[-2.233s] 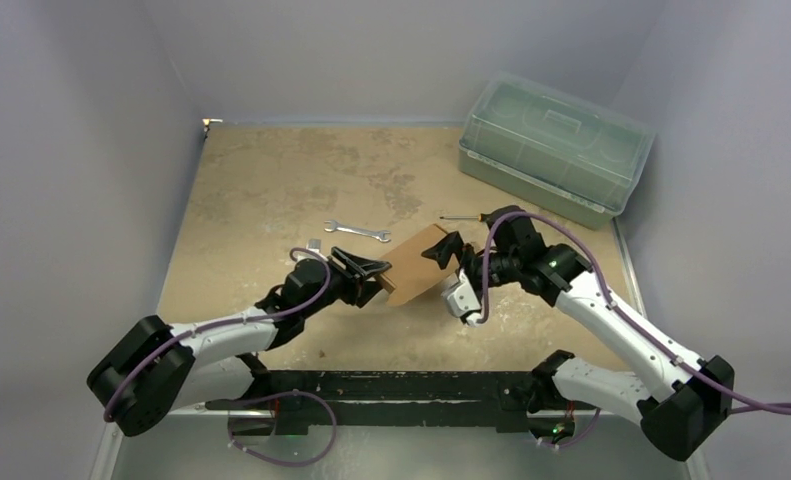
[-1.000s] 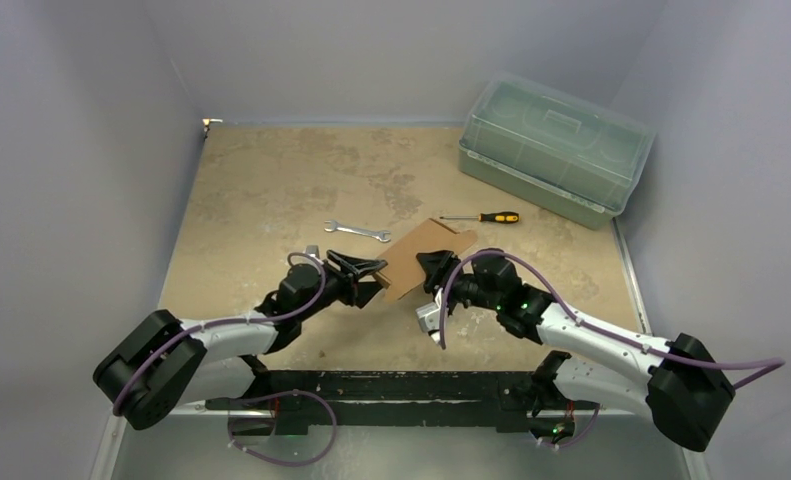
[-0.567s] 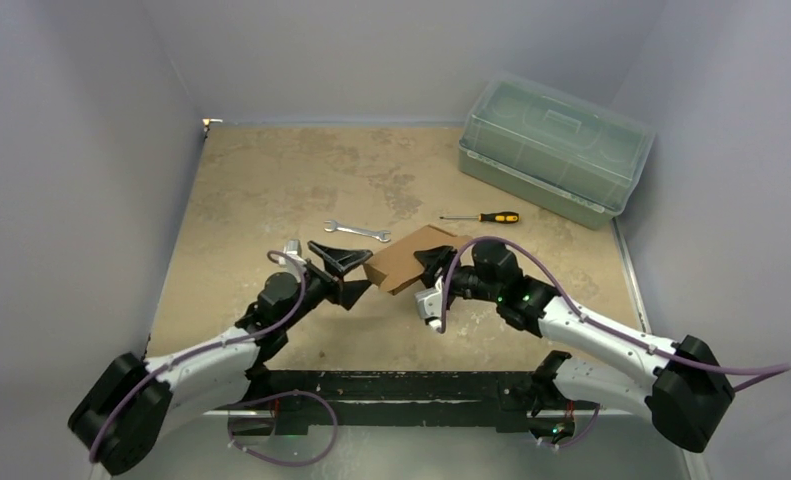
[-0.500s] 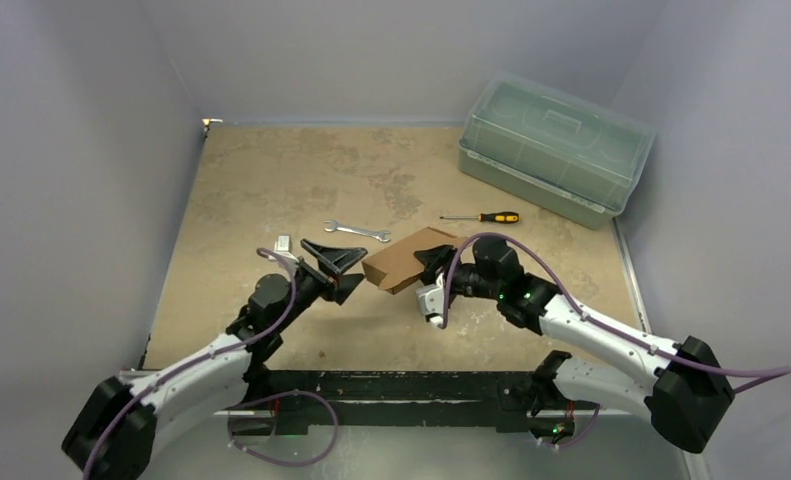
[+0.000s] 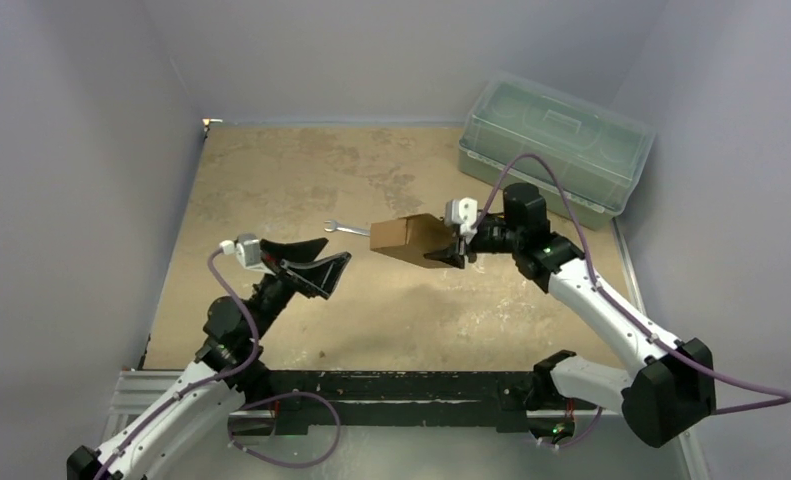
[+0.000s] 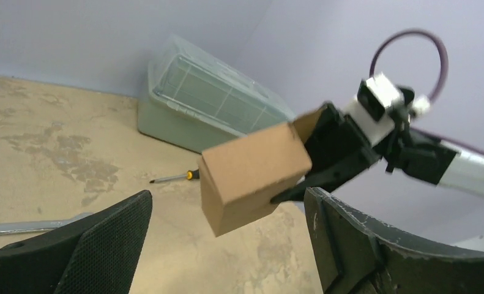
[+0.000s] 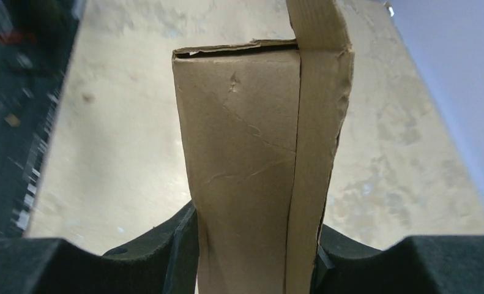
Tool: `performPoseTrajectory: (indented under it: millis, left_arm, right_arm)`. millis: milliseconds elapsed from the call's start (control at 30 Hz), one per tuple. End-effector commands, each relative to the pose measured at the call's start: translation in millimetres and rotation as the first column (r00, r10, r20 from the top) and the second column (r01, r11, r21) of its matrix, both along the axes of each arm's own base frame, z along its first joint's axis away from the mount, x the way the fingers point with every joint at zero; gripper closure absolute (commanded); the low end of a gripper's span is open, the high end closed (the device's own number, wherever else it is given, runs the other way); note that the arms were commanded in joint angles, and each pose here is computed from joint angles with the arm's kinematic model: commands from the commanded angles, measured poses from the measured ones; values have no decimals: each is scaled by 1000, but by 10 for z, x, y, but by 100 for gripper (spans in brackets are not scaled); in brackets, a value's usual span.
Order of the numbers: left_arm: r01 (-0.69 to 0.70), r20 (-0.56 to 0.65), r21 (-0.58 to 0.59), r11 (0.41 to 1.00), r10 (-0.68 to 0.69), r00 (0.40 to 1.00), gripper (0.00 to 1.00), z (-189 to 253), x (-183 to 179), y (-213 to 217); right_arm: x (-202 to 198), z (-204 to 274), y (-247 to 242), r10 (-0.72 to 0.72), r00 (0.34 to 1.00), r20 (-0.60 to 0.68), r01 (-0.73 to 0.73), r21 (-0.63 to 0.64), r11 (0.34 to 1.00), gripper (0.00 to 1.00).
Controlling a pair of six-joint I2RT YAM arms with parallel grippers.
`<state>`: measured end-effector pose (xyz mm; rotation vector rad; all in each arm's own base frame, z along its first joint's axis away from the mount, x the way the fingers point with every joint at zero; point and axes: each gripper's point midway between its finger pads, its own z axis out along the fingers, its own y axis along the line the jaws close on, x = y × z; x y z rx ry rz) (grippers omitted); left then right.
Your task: Fold the paper box
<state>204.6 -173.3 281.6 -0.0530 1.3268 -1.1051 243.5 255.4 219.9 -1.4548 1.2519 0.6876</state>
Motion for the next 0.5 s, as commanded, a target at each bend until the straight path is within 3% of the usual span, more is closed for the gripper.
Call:
performPoseTrajectory:
  millis: [0,200,333,467]
  left_arm:
    - [57,226,124,991,-85,970,7,70,-45,-208]
    - [147,297,146,978,-185,937,5,-101,-43,-472]
    - [222,303,156,963,-260,917,5,-224,-104,-723]
    - [268,295,153,951,-303,906,4,-281,-132,-963]
  right_arm:
    - [-157,369,-15,43,918,-395,29,174,984,56]
    - [-208,480,-158,123,753,-647,91,288,953,56]
    - [-293,464,-153,183,690,-700,119,359,926,53]
    - [-244,359,-147,176,636,-751,155,347,925,52]
